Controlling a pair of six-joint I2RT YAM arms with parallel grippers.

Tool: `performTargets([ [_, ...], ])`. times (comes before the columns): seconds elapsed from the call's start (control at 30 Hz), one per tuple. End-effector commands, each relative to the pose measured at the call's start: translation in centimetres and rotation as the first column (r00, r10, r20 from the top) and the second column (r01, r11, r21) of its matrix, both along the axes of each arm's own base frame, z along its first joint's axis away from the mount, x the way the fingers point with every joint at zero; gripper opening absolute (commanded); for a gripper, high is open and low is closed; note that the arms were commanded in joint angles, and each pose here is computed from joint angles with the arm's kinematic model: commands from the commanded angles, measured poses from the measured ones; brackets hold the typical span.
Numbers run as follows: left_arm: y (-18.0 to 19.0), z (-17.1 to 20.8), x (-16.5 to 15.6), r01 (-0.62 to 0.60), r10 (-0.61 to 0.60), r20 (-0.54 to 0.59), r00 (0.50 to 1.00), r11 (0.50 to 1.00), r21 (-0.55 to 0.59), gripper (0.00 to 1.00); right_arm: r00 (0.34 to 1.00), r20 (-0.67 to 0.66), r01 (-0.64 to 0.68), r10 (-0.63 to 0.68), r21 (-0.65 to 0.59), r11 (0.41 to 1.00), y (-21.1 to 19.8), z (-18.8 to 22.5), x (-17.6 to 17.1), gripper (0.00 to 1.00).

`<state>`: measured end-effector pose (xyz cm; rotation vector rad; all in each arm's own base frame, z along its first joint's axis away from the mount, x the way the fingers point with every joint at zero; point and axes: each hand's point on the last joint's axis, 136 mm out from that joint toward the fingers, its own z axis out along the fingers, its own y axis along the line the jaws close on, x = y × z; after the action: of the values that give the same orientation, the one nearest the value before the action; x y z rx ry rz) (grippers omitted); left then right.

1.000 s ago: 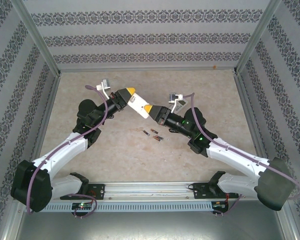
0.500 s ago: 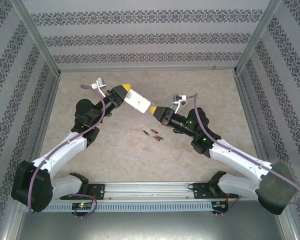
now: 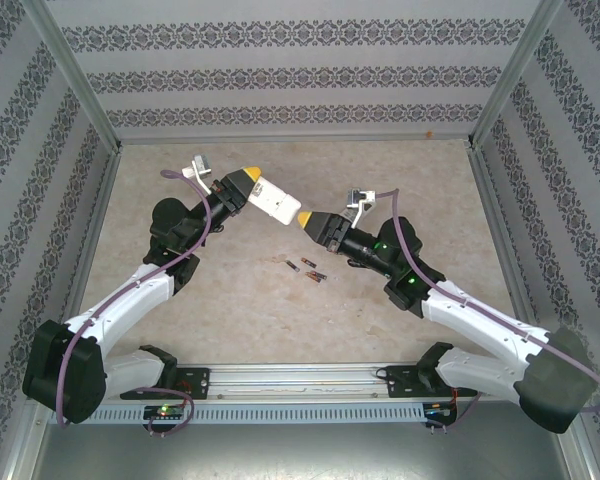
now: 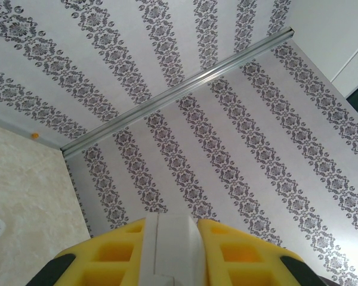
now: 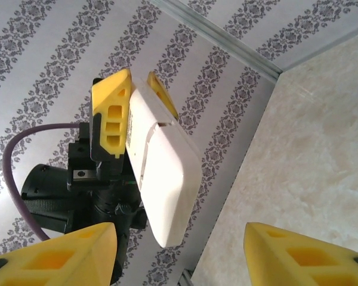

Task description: Load the batteries into the remote control

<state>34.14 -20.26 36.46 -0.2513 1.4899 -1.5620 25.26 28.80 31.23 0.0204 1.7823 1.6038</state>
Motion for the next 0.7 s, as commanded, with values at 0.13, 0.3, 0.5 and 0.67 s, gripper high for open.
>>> performTargets([
  [0.13, 0.5, 1.3, -0.4, -0.006, 0.008, 0.061, 0.998, 0.999, -0.038, 0.0, 0.999, 0.04, -0.027, 0.025, 0.062, 0.998, 1.5, 2.6, 0.6, 0.44],
  [0.3, 0.6, 1.2, -0.4, -0.01, 0.012, 0.057, 0.998, 0.999, -0.036, 0.0, 0.999, 0.04, -0.027, 0.025, 0.063, 0.998, 1.7, 2.7, 0.7, 0.26],
  [0.5, 0.5, 1.2, -0.4, -0.006, 0.008, 0.059, 0.998, 0.999, -0.037, 0.0, 1.0, 0.021, -0.021, 0.02, 0.059, 0.998, 1.7, 2.2, 0.9, 0.3],
  [0.67, 0.5, 1.0, -0.3, -0.005, 0.007, 0.052, 0.999, 0.999, -0.037, 0.0, 0.999, 0.019, -0.03, 0.029, 0.057, 0.998, 2.0, 2.1, 1.1, 0.22],
])
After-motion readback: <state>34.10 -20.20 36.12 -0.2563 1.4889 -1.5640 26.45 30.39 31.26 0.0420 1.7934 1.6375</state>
